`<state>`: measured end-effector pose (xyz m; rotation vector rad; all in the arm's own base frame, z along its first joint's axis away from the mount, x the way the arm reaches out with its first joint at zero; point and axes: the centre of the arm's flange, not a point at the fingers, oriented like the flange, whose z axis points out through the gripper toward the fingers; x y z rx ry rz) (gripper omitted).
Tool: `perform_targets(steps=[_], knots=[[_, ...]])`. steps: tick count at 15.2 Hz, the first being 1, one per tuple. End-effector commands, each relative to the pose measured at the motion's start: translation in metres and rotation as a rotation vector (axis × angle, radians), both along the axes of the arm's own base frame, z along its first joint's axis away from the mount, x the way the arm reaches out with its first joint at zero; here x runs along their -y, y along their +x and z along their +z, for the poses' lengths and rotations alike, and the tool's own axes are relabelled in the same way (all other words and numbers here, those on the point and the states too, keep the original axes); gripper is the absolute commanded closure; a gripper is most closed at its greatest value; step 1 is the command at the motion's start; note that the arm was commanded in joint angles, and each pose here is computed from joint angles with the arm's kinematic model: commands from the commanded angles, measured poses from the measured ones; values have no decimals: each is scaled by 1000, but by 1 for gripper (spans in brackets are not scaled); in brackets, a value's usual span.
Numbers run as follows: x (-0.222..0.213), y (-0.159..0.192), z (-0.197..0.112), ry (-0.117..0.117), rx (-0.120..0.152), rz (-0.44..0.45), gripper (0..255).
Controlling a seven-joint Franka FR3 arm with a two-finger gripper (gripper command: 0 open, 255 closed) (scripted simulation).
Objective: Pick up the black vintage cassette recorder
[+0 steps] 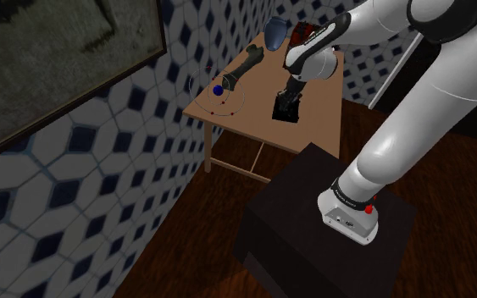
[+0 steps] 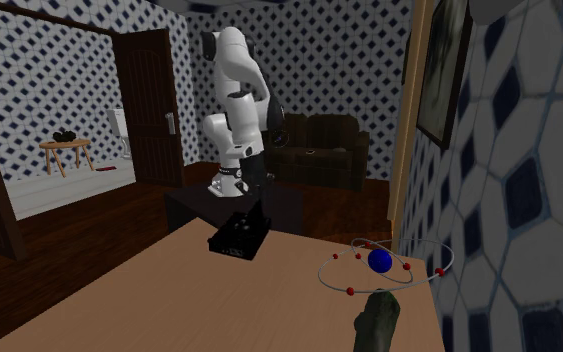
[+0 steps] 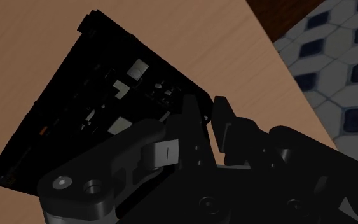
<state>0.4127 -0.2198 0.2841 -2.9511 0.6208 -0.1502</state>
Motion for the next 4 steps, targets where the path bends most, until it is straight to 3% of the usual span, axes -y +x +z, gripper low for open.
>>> perform_targets(steps=[1,4], knots=[[0,-1,10,-1,1,0,255],[0,-1,16,-1,1,0,255]])
